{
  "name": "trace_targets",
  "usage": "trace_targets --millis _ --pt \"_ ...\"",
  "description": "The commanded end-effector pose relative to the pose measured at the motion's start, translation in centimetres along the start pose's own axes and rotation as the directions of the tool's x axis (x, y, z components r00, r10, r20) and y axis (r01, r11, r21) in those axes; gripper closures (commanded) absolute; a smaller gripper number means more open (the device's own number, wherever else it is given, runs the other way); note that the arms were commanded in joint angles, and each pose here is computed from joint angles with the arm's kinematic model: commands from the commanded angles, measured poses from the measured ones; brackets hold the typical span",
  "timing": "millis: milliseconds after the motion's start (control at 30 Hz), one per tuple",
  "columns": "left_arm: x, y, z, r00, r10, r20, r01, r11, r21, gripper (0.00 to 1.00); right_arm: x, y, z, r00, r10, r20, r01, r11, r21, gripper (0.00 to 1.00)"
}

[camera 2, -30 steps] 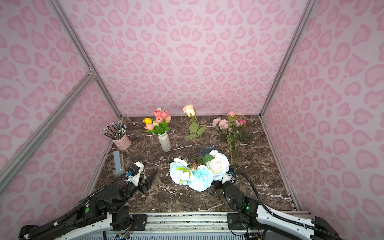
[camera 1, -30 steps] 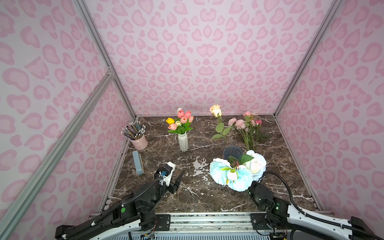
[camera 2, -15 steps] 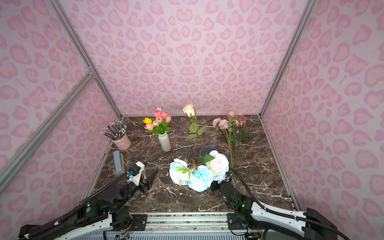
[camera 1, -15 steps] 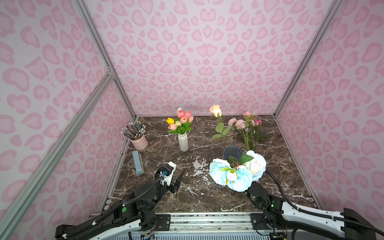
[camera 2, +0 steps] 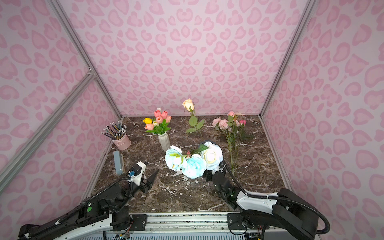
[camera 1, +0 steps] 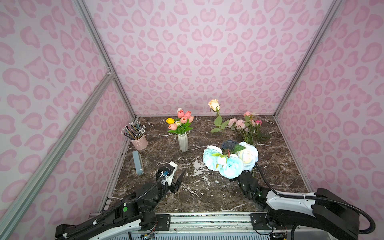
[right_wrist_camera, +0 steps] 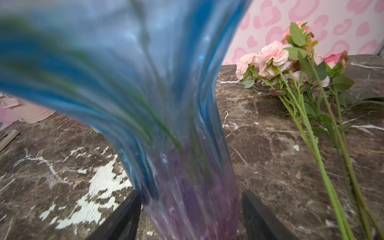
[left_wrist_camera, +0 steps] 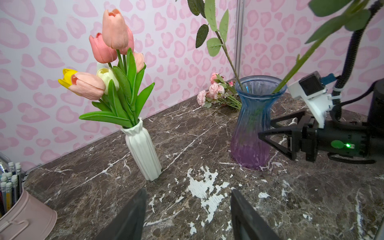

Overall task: Pick out pink flowers from the vase
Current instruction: Move the vase to the center of the board.

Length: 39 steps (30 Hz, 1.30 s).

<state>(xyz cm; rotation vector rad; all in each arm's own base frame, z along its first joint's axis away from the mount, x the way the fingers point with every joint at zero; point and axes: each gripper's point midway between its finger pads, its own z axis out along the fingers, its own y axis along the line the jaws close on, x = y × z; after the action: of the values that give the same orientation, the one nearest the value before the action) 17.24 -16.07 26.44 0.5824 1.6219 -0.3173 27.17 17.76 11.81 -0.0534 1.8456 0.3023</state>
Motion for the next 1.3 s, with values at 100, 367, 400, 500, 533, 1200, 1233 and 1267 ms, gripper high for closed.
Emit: trace_targets --millis 100,367,400,500,533,1200,1233,1267 --pt "-0.9 0.3 0.0 0.999 -0.015 0.033 0.015 1.000 -0.015 0.34 -2.6 -0.1 3.6 0.998 0.027 0.056 -0.028 1.000 0.013 0.26" --pt "-0.3 0.7 0.0 1.000 -0.016 0.017 0.017 0.999 -0.037 0.34 -6.2 0.0 12.2 0.997 0.034 0.072 -0.035 0.999 0.016 0.27" --pt "-0.2 0.7 0.0 1.000 -0.015 0.014 0.016 0.999 -0.040 0.35 -6.7 -0.2 13.4 0.996 0.038 0.076 -0.040 0.999 0.021 0.27" --pt "0.0 0.9 0.0 1.000 -0.013 0.010 0.014 0.999 -0.052 0.35 -7.6 -0.5 16.7 0.996 0.042 0.076 -0.045 0.999 0.031 0.27" --pt "0.1 0.9 0.0 1.000 -0.013 0.010 0.014 0.998 -0.055 0.35 -7.6 -0.6 17.7 0.996 0.043 0.075 -0.046 0.998 0.035 0.27" --pt "1.9 3.3 4.5 0.963 -0.230 -0.140 0.213 0.969 -0.125 0.42 -11.1 2.6 16.3 0.985 -0.040 0.167 0.055 0.995 -0.081 0.02" --pt "1.9 3.7 5.1 0.963 -0.235 -0.134 0.217 0.967 -0.136 0.42 -11.1 3.4 15.5 0.985 -0.055 0.162 0.071 0.993 -0.096 0.02" --pt "1.7 4.3 5.8 0.964 -0.239 -0.114 0.221 0.963 -0.151 0.41 -11.1 4.4 14.5 0.986 -0.059 0.155 0.078 0.990 -0.119 0.02"
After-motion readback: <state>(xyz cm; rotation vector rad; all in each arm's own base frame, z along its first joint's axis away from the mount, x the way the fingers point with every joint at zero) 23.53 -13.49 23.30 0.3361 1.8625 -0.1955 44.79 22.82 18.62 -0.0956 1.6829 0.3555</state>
